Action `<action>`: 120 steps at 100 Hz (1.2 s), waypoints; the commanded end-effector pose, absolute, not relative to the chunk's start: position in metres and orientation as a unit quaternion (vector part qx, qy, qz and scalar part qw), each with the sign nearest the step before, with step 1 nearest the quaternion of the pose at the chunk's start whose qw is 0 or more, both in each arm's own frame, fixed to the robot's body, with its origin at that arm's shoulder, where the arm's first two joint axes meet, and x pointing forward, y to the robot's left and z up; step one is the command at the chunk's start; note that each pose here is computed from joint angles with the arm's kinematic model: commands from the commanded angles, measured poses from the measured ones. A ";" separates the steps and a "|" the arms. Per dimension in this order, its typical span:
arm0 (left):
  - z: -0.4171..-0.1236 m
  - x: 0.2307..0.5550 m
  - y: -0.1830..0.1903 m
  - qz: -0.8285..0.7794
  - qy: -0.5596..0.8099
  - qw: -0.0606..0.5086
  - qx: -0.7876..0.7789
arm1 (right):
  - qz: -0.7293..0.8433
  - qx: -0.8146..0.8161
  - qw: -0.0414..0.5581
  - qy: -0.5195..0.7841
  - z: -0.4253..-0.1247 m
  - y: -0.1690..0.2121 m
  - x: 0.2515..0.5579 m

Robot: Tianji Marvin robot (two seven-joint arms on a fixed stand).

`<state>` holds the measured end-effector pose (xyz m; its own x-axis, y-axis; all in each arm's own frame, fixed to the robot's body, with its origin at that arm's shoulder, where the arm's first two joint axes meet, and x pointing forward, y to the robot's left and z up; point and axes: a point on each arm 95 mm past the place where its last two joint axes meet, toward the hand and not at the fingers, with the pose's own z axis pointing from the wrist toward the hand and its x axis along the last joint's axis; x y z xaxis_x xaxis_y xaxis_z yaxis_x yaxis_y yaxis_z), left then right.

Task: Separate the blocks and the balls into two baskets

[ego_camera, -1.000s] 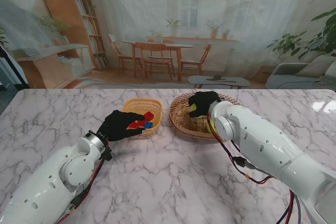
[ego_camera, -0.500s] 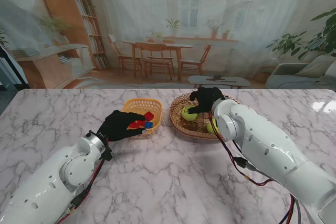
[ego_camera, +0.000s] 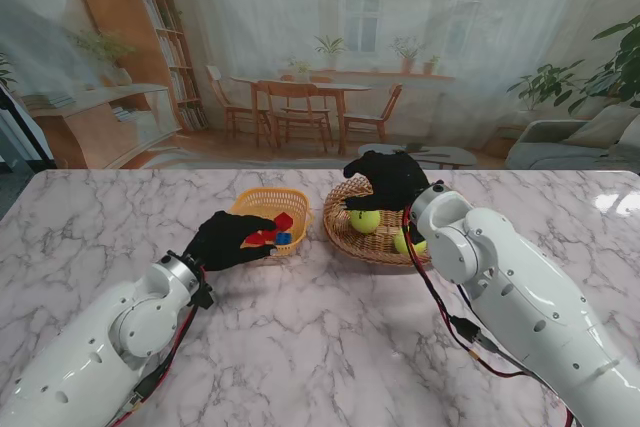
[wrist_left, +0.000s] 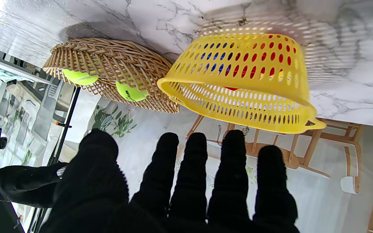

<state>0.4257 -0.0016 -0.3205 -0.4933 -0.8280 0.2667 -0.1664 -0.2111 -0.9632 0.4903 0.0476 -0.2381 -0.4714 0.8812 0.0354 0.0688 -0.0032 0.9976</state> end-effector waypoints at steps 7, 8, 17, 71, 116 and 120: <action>-0.321 0.424 -0.003 -0.646 0.576 0.251 -0.433 | 0.613 0.380 0.329 0.609 -0.238 0.051 0.479; -0.321 0.424 -0.003 -0.646 0.576 0.251 -0.434 | 0.615 0.380 0.328 0.608 -0.238 0.051 0.478; -0.320 0.422 -0.004 -0.653 0.569 0.243 -0.437 | 0.639 0.380 0.313 0.591 -0.246 0.052 0.465; -0.322 0.423 -0.012 -0.664 0.558 0.215 -0.449 | 0.686 0.454 0.279 0.495 -0.329 0.042 0.415; -0.321 0.435 -0.016 -0.666 0.565 0.213 -0.437 | 0.680 0.459 0.280 0.499 -0.331 0.035 0.423; -0.322 0.436 -0.015 -0.665 0.566 0.214 -0.438 | 0.680 0.459 0.281 0.498 -0.330 0.035 0.424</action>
<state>0.4338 -0.0138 -0.3198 -0.5265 -0.7823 0.3328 -0.1961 -0.2692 -0.9429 0.4238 0.0344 -0.3331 -0.4199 0.8370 0.3508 0.0851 -0.3485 0.9334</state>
